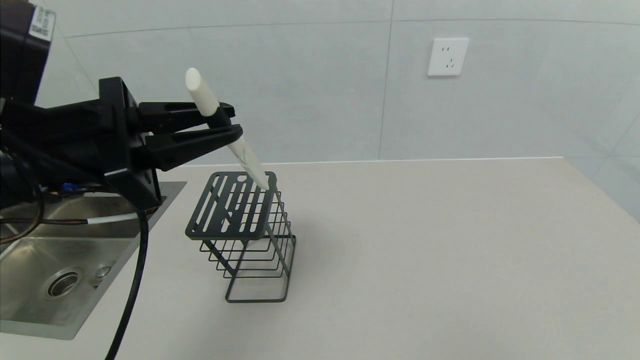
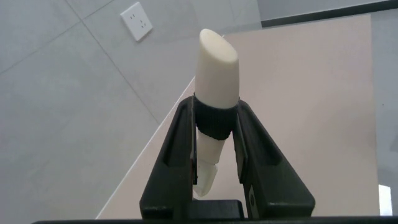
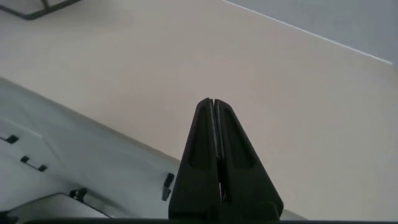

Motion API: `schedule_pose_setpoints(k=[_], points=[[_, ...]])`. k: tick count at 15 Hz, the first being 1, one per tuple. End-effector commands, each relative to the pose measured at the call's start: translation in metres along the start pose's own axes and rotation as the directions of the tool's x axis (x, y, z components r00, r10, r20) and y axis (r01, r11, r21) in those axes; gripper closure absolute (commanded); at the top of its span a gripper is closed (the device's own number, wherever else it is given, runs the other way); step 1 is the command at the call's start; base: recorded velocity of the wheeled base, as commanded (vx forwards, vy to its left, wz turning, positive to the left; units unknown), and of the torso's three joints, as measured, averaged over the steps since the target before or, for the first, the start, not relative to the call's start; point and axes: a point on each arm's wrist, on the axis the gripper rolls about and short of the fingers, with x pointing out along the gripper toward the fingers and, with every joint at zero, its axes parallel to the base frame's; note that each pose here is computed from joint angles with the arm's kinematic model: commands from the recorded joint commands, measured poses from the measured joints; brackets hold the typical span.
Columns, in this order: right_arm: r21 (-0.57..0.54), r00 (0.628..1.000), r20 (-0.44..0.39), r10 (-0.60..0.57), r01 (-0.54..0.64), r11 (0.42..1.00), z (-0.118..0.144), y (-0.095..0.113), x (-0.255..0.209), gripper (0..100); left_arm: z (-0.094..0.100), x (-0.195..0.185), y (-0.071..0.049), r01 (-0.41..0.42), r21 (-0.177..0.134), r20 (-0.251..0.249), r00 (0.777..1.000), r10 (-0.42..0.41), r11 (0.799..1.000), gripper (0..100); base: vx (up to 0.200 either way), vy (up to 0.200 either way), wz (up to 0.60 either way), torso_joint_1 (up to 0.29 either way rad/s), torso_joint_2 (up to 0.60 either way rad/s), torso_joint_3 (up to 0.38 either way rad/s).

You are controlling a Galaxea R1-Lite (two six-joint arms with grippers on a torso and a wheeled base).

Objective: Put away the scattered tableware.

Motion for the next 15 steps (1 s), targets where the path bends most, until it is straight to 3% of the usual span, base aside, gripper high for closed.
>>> schedule_pose_setpoints(k=[1,2,6,9,10,15], points=[[0.075,0.996,-0.017,-0.093,0.094,0.993,-0.004,-0.001,-0.002,100,-0.001,0.001,0.001,0.0,-0.002,-0.002,1.0,0.0,1.0,100,0.0,0.0,0.0,0.0,0.0,0.0],[0.128,0.988,-0.045,-0.148,0.153,0.98,-0.006,-0.002,-0.002,100,-0.002,0.0,0.001,0.0,-0.014,-0.016,1.0,0.0,1.0,100,0.0,0.0,0.0,0.0,0.0,0.0],[0.126,0.987,-0.044,-0.152,0.156,0.98,-0.006,-0.002,-0.002,100,-0.009,-0.004,0.009,-0.031,-0.03,-0.057,0.998,0.029,0.999,100,0.0,0.0,0.0,0.0,0.0,0.0],[0.126,0.987,-0.042,-0.152,0.156,0.98,-0.006,-0.002,-0.002,100,-0.011,-0.001,0.011,-0.03,-0.031,-0.058,0.998,0.028,0.999,100,0.0,0.0,0.0,0.0,0.0,0.0],[0.126,0.988,-0.041,-0.151,0.155,0.98,-0.005,-0.002,-0.002,100,-0.009,0.001,0.015,-0.032,-0.018,-0.052,0.998,0.031,0.999,100,0.0,0.0,0.0,0.0,0.0,0.0],[0.126,0.988,-0.034,-0.15,0.153,0.98,-0.006,-0.001,-0.003,100,-0.015,0.006,0.019,-0.03,-0.028,-0.062,0.998,0.028,0.999,100,0.0,0.0,0.0,0.0,0.0,0.0]])
